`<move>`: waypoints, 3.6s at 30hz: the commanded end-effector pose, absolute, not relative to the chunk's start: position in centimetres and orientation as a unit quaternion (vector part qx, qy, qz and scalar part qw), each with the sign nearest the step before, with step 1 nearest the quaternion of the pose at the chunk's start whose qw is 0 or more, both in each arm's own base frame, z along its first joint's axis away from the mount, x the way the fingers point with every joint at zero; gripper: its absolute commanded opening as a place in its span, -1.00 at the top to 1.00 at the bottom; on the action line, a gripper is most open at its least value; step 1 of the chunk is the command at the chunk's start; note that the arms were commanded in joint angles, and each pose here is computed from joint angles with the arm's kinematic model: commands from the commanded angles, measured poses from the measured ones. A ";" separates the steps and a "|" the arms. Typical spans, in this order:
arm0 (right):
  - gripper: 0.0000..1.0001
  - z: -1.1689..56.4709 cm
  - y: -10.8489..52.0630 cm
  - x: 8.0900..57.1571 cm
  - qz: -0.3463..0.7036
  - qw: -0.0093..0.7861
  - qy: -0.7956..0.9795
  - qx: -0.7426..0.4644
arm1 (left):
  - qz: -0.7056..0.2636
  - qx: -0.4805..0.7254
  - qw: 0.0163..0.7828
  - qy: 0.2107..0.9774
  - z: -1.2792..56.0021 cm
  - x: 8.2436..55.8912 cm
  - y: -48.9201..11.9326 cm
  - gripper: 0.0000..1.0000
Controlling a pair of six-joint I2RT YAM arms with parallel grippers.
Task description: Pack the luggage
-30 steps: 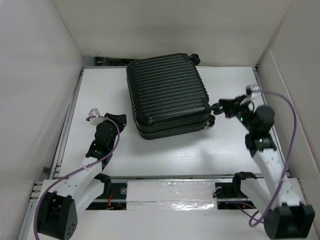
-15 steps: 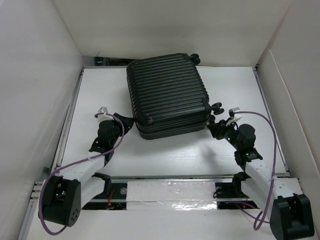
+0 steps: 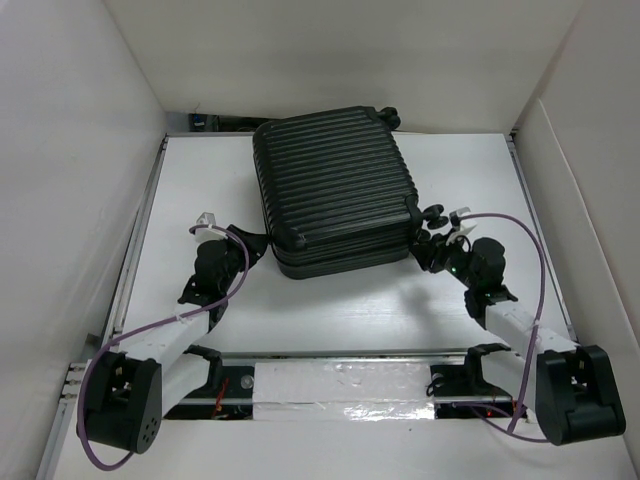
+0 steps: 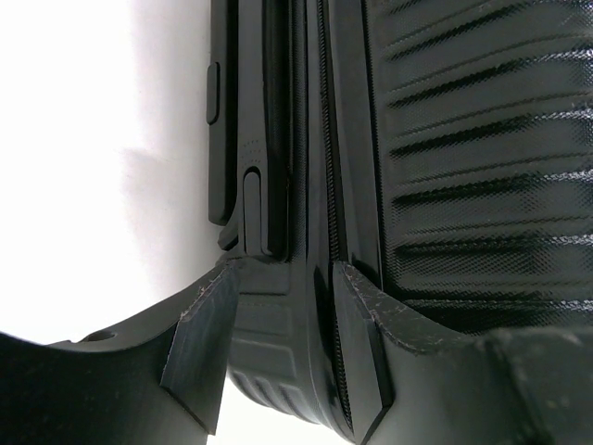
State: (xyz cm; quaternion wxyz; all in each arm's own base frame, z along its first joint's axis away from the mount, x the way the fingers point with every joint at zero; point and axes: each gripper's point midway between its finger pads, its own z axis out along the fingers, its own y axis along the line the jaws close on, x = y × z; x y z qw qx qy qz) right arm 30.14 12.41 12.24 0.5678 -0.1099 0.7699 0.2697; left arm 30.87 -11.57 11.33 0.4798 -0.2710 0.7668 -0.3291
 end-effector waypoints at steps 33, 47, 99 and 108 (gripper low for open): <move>1.00 16.7 37.0 18.7 0.362 0.523 0.735 -0.235 | -0.468 -0.156 0.473 0.730 17.1 29.0 -22.9 0.18; 1.00 17.3 40.3 13.8 0.390 0.495 0.723 -0.285 | -0.463 -0.015 0.403 0.789 16.3 26.1 -30.7 -0.19; 1.00 17.9 18.6 22.2 0.308 0.570 0.746 -0.154 | -0.416 -0.075 0.374 0.825 6.9 29.5 -26.2 1.00; 1.00 17.7 27.9 16.2 0.415 0.476 0.718 -0.293 | -0.465 -0.039 0.356 0.810 8.4 23.6 -30.5 1.00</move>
